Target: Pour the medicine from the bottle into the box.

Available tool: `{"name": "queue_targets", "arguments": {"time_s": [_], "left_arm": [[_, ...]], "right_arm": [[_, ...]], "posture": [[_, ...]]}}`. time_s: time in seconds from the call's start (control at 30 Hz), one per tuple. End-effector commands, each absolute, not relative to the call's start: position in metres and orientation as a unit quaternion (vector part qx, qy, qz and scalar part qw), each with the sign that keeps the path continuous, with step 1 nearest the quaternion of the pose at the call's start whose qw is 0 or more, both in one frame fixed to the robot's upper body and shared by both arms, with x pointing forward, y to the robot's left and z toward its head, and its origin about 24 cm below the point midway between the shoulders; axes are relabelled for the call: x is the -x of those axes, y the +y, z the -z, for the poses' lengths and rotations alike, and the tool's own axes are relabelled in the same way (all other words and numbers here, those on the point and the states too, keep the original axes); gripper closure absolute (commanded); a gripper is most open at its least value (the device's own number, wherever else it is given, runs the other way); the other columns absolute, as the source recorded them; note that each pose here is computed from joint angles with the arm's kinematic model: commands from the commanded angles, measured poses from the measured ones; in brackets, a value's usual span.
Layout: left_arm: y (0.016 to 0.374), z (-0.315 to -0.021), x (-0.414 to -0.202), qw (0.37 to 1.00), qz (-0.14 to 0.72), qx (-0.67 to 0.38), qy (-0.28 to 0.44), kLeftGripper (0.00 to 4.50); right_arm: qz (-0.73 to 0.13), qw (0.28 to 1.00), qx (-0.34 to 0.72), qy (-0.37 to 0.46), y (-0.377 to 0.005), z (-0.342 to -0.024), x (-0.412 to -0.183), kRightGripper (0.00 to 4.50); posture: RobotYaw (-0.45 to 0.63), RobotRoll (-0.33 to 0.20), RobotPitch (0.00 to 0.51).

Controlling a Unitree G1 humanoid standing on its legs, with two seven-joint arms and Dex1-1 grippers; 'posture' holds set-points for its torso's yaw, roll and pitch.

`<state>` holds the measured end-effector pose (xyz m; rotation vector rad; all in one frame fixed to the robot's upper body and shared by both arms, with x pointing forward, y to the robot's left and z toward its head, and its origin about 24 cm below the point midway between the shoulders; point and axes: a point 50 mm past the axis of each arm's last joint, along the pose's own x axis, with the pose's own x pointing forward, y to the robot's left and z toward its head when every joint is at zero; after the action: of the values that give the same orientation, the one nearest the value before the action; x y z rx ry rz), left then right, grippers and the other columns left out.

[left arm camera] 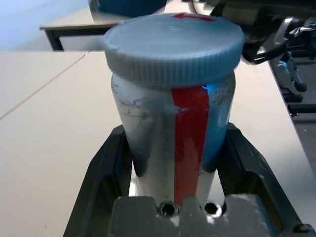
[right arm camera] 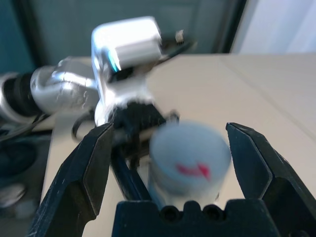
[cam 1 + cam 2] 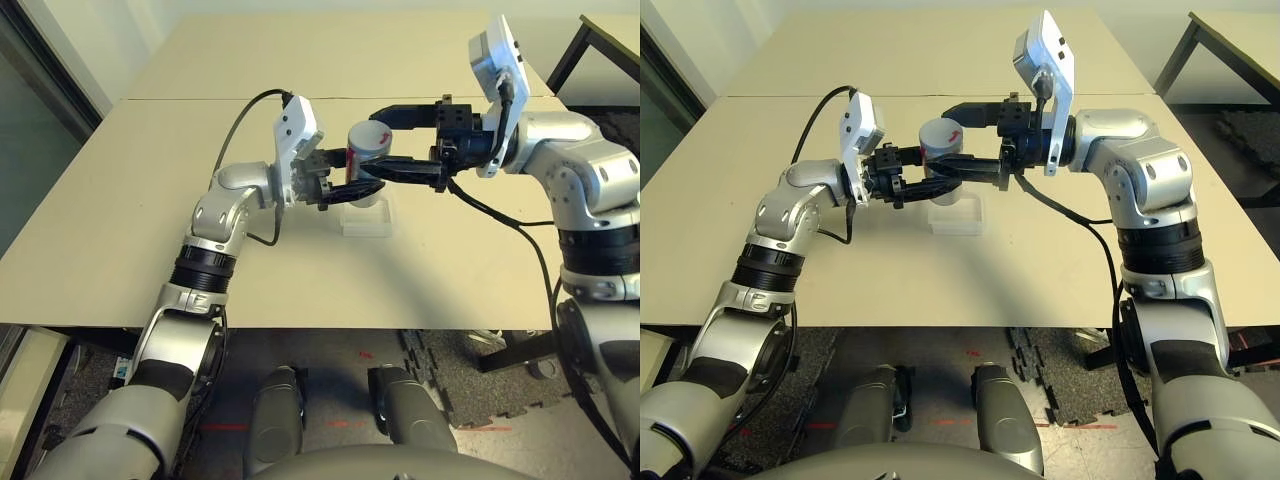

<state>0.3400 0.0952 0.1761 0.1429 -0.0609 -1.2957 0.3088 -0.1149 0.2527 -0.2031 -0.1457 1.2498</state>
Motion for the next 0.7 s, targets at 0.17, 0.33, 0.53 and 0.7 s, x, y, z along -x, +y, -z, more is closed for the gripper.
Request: {"name": "queue_targets", "arguments": {"time_s": [0.17, 0.33, 0.53, 0.7], "left_arm": [[0.089, -0.177, -0.344, 0.787, 0.611, -0.077, -0.030, 1.86], [0.084, -0.177, -0.343, 0.784, 0.616, -0.076, -0.034, 1.86], [0.084, -0.176, -0.341, 0.784, 0.616, -0.075, -0.035, 1.86], [0.086, -0.174, -0.340, 0.785, 0.614, -0.073, -0.033, 1.86]], "right_arm": [[-0.529, 0.838, 0.106, -0.083, -0.105, -0.247, -0.321, 0.00], [-0.533, 0.835, 0.112, -0.077, -0.100, -0.241, -0.325, 0.00], [-0.520, 0.844, 0.113, -0.071, -0.102, -0.238, -0.330, 0.00], [-0.499, 0.856, 0.114, -0.065, -0.112, -0.236, -0.333, 0.00]], "posture": [[-0.19, 0.000, 0.098], [-0.18, 0.000, 0.093], [-0.18, 0.000, 0.092], [-0.18, 0.000, 0.094]]}}
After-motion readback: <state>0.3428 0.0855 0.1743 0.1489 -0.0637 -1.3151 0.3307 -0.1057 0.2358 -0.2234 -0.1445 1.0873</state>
